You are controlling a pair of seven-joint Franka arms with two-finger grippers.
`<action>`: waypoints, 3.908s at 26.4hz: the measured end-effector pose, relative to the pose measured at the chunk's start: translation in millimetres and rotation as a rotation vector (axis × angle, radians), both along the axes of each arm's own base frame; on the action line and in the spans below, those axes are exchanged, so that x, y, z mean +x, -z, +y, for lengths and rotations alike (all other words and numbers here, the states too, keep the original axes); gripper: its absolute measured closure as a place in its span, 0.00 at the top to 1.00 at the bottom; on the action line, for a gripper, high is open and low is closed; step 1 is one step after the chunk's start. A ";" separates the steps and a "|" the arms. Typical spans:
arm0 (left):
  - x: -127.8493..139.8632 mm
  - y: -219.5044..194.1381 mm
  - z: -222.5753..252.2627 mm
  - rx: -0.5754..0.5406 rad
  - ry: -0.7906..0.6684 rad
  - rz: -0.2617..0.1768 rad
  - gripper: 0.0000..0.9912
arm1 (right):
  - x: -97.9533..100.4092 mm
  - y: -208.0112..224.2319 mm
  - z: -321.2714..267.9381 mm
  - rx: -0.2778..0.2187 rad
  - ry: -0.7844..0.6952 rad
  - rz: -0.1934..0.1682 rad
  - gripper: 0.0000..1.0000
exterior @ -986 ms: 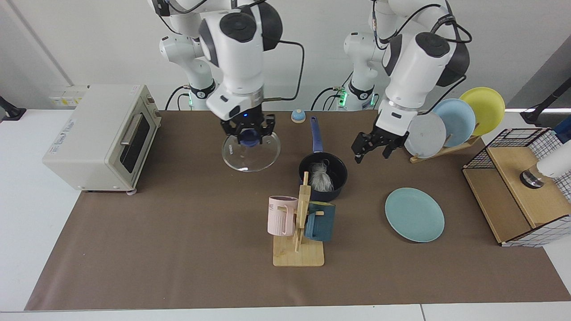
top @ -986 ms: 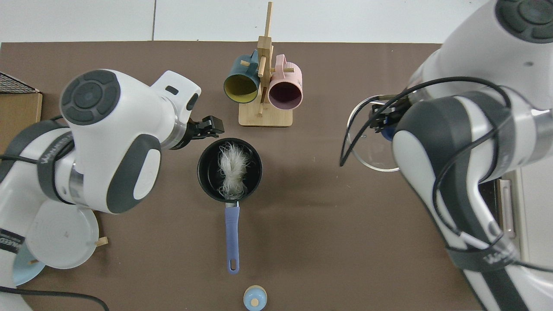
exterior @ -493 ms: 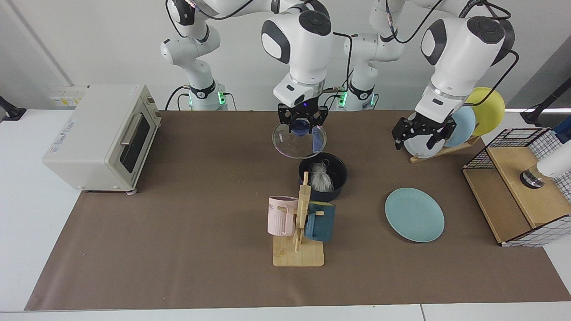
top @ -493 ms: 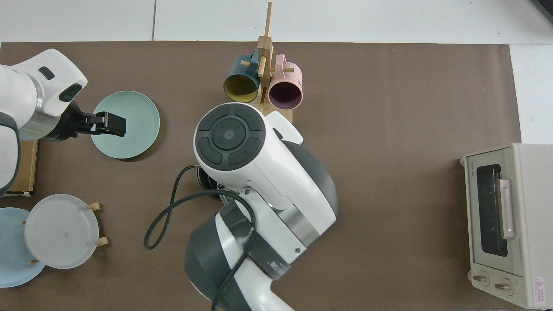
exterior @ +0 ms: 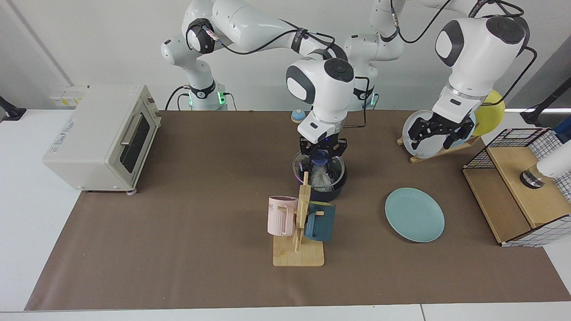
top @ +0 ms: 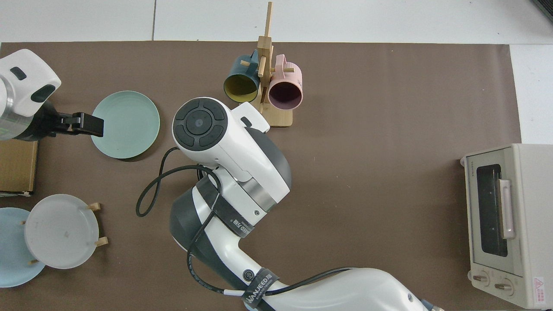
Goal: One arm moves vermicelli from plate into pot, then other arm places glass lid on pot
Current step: 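Lower the glass lid onto the pot with the right gripper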
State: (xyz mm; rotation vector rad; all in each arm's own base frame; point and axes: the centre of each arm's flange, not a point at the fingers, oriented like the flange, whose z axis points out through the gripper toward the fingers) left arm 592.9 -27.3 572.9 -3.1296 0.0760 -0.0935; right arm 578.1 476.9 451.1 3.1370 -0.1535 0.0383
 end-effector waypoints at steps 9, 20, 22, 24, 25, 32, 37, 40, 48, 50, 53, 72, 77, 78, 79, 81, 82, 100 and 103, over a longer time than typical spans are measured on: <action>-1.7 -0.4 0.8 0.000 -0.011 0.009 1.00 | 9.4 28.8 11.3 0.014 -0.004 -0.014 0.61; -5.0 -1.8 12.8 0.002 0.003 0.026 1.00 | 5.7 36.1 13.4 -0.004 -0.009 0.013 0.61; -6.7 -2.3 20.2 0.003 0.021 0.035 1.00 | 4.4 35.8 14.3 -0.005 -0.012 0.017 0.61; -9.9 -4.6 28.6 0.004 0.026 0.045 1.00 | 1.9 35.4 16.8 -0.006 -0.016 0.020 0.61; -11.7 -6.1 33.1 0.004 0.024 0.049 1.00 | 0.0 35.2 18.6 -0.007 -0.020 0.021 0.61; -15.9 -13.1 44.4 0.003 0.012 0.043 1.00 | -17.2 34.5 34.3 -0.022 -0.050 0.037 0.61; -16.0 -12.9 43.0 0.003 0.014 0.044 1.00 | -19.8 34.9 34.5 -0.035 -0.052 0.047 0.61; -16.0 -12.9 43.0 0.003 0.014 0.044 1.00 | -18.1 34.9 32.5 -0.038 -0.048 0.045 0.61; -16.1 -12.9 43.0 0.003 0.014 0.045 1.00 | -17.1 34.7 31.5 -0.042 -0.047 0.041 0.61; -16.1 -12.9 42.9 0.003 0.014 0.045 1.00 | -17.1 34.7 31.5 -0.042 -0.047 0.041 0.61; -16.1 -12.9 42.9 0.003 0.014 0.045 1.00 | -17.0 34.6 31.4 -0.043 -0.047 0.040 0.61; -16.1 -12.9 42.9 0.003 0.014 0.045 1.00 | -13.2 31.3 30.9 -0.031 -0.044 0.020 0.61; -16.1 -12.9 42.9 0.003 0.014 0.045 1.00 | -13.4 30.9 31.9 -0.028 -0.046 0.016 0.61; -16.1 -12.9 42.9 0.003 0.014 0.045 1.00 | -13.3 30.9 31.9 -0.028 -0.046 0.016 0.61; -16.1 -12.9 42.9 0.003 0.014 0.045 1.00 | -13.3 31.1 31.8 -0.028 -0.046 0.016 0.61; -16.1 -12.9 42.9 0.003 0.014 0.045 1.00 | -13.1 31.7 31.8 -0.029 -0.046 0.016 0.61; -16.1 -12.9 42.9 0.003 0.014 0.045 1.00 | -13.1 32.0 31.8 -0.029 -0.046 0.016 0.61; -16.1 -12.9 42.9 0.003 0.014 0.045 1.00 | -12.1 43.4 32.0 -0.053 -0.052 0.013 0.61; -16.1 -12.9 42.9 0.003 0.014 0.045 1.00 | -12.1 43.9 32.1 -0.053 -0.052 0.013 0.61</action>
